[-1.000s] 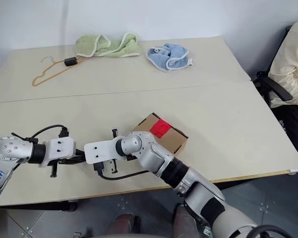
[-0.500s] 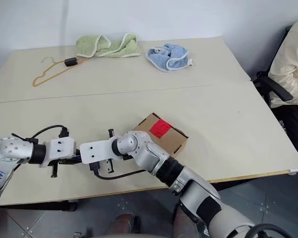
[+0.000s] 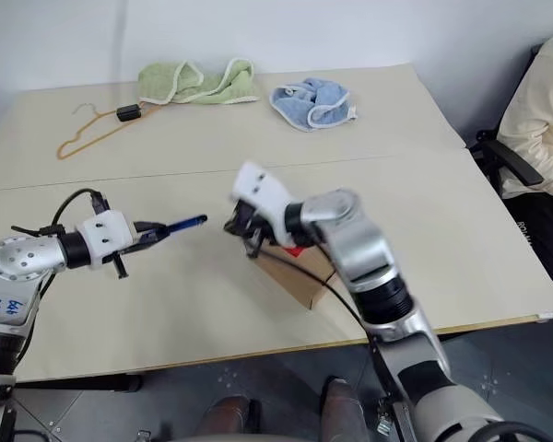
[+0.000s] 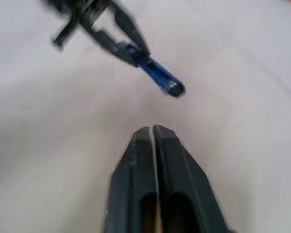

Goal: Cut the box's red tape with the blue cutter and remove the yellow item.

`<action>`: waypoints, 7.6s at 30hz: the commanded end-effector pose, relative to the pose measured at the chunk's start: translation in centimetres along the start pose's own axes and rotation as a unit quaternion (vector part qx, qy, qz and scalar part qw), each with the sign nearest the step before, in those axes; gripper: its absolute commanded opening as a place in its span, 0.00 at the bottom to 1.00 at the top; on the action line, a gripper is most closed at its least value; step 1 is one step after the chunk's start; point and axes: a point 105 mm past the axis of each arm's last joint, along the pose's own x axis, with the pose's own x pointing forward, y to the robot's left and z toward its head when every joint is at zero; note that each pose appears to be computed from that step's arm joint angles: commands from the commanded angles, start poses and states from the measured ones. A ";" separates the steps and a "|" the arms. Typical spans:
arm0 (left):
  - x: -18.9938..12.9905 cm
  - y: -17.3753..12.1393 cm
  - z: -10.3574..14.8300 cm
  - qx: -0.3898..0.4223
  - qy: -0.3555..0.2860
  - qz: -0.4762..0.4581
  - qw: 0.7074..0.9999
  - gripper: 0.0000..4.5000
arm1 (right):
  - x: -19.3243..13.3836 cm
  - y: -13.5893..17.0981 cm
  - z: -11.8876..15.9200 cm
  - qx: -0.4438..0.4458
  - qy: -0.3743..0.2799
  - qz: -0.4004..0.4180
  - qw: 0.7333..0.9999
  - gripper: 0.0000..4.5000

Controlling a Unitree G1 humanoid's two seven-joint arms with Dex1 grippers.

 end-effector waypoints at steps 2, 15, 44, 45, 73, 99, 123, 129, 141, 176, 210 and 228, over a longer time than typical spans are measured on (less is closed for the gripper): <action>0.9 1.7 2.5 0.063 -0.069 0.048 0.994 0.09 | -2.1 -0.8 3.7 0.071 -0.047 -0.005 0.996 0.44; 5.6 1.6 7.3 0.095 -0.192 0.066 0.975 0.09 | -2.0 -2.6 5.4 0.157 -0.063 -0.025 0.985 0.99; 6.0 0.8 8.3 0.104 -0.216 0.056 0.969 0.09 | -0.8 -3.4 3.7 0.145 -0.021 -0.018 0.989 0.03; 6.0 0.8 8.3 0.102 -0.215 0.056 0.970 0.09 | -0.9 -3.4 3.7 0.145 -0.021 -0.017 0.989 0.04; 5.0 3.2 8.0 -0.254 -0.148 -0.033 0.955 1.00 | -10.7 -5.4 3.8 0.096 -0.058 -0.156 0.981 0.04; 9.3 -6.5 12.5 -0.401 -0.021 -0.337 0.852 0.00 | -13.2 -1.1 -2.6 0.062 0.056 -0.199 0.976 0.04; 11.0 -8.4 10.1 -0.353 0.097 -0.336 0.867 0.00 | -12.3 -2.2 -3.4 0.035 0.107 -0.190 0.975 0.04; 11.3 -8.9 10.4 -0.353 0.122 -0.346 0.861 0.00 | -12.6 -2.0 -3.4 0.037 0.125 -0.182 0.975 0.04; 11.4 -10.2 10.6 -0.360 0.137 -0.353 0.853 0.00 | -12.6 -1.4 -4.3 0.051 0.168 -0.152 0.973 0.04; 11.9 -11.0 10.1 -0.383 0.140 -0.332 0.851 0.00 | -12.6 -1.8 -5.1 0.072 0.265 -0.099 0.957 0.04; 12.5 -10.9 9.7 -0.396 0.140 -0.316 0.851 0.00 | -17.5 1.5 -6.0 0.129 0.366 -0.050 0.920 0.04; 12.8 -10.9 9.6 -0.378 0.137 -0.323 0.857 0.00 | -22.5 -5.0 -2.3 -0.020 0.086 -0.319 0.944 0.04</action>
